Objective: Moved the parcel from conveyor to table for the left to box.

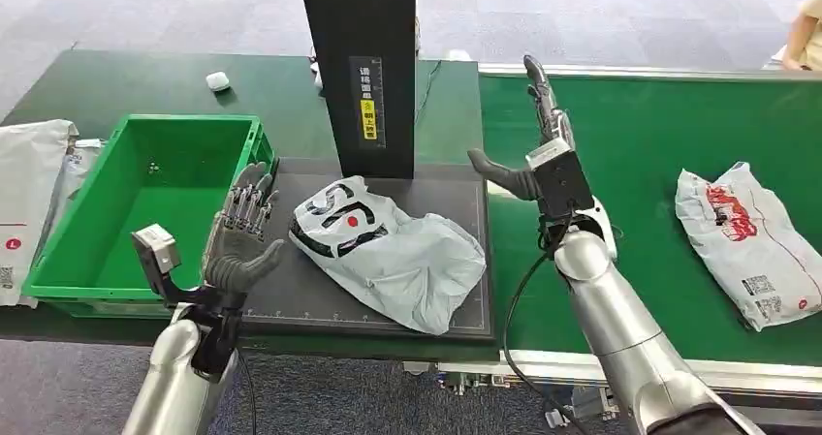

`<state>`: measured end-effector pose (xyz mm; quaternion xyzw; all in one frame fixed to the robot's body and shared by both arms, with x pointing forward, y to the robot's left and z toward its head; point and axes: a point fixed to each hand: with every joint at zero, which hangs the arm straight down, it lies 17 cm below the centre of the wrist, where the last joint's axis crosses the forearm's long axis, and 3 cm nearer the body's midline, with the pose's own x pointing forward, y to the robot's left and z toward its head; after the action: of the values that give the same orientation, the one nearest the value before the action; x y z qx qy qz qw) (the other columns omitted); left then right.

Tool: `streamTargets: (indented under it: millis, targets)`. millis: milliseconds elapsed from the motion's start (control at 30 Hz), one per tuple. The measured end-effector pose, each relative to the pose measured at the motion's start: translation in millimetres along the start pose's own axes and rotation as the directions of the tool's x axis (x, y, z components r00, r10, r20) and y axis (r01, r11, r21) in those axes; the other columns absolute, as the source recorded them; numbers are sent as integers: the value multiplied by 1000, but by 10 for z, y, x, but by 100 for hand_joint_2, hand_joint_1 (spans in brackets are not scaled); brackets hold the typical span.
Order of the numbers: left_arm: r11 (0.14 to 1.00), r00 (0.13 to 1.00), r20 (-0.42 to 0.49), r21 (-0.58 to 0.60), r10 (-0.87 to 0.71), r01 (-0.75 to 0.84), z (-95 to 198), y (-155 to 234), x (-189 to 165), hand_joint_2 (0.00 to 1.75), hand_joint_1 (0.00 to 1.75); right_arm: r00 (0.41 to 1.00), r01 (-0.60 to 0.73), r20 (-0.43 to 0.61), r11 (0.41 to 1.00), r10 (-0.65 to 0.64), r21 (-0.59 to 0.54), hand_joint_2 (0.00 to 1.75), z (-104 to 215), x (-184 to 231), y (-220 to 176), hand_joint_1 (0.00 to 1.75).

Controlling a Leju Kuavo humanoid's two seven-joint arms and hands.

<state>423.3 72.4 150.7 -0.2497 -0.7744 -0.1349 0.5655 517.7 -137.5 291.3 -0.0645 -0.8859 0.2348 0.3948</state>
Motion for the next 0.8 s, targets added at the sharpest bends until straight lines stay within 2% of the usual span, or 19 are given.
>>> streamTargets:
  millis: [100, 167, 267, 367, 467, 500, 567, 600, 667, 800]
  targets:
    - [1000, 1000, -1, 0, -1, 1, 2, -2, -3, 175, 0, 1000, 18, -15, 1000, -18, -4, 175, -3, -19, -2, 0]
    - [1000, 1000, -2, -1, -5, 5, 5, -6, -6, 175, 0, 995, 69, -70, 997, -71, -25, 175, -9, -98, -24, 0]
    - [999, 999, -1, -1, -50, 50, -5, -24, 1, 175, 0, 957, 199, -191, 974, -218, -110, 175, 86, -335, -99, 0]
    - [952, 952, -24, 18, -306, 306, -63, 3, -67, 175, 0, 913, 275, -259, 944, -316, -182, 175, 334, -515, -59, 0]
    - [739, 740, -7, -71, -672, 670, -192, -175, -166, 175, 0, 882, 312, -304, 929, -361, -199, 175, 558, -598, 68, 0]
    - [665, 670, 14, -113, -742, 738, -239, -269, -199, 175, 0, 877, 317, -312, 928, -365, -194, 175, 584, -601, 111, 0]
    - [434, 470, 97, -256, -878, 864, -364, -576, -412, 175, 0, 871, 331, -324, 929, -369, -168, 175, 565, -556, 251, 0]
    - [362, 417, 134, -310, -899, 879, -396, -694, -523, 175, 0, 869, 336, -326, 928, -372, -162, 175, 541, -533, 293, 0]
    - [258, 348, 190, -380, -918, 888, -454, -839, -693, 175, 0, 867, 343, -324, 926, -377, -161, 175, 505, -497, 341, 0]
    - [156, 287, 218, -474, -933, 867, -487, -845, -956, 175, 0, 859, 348, -330, 919, -391, -183, 175, 492, -497, 350, 0]
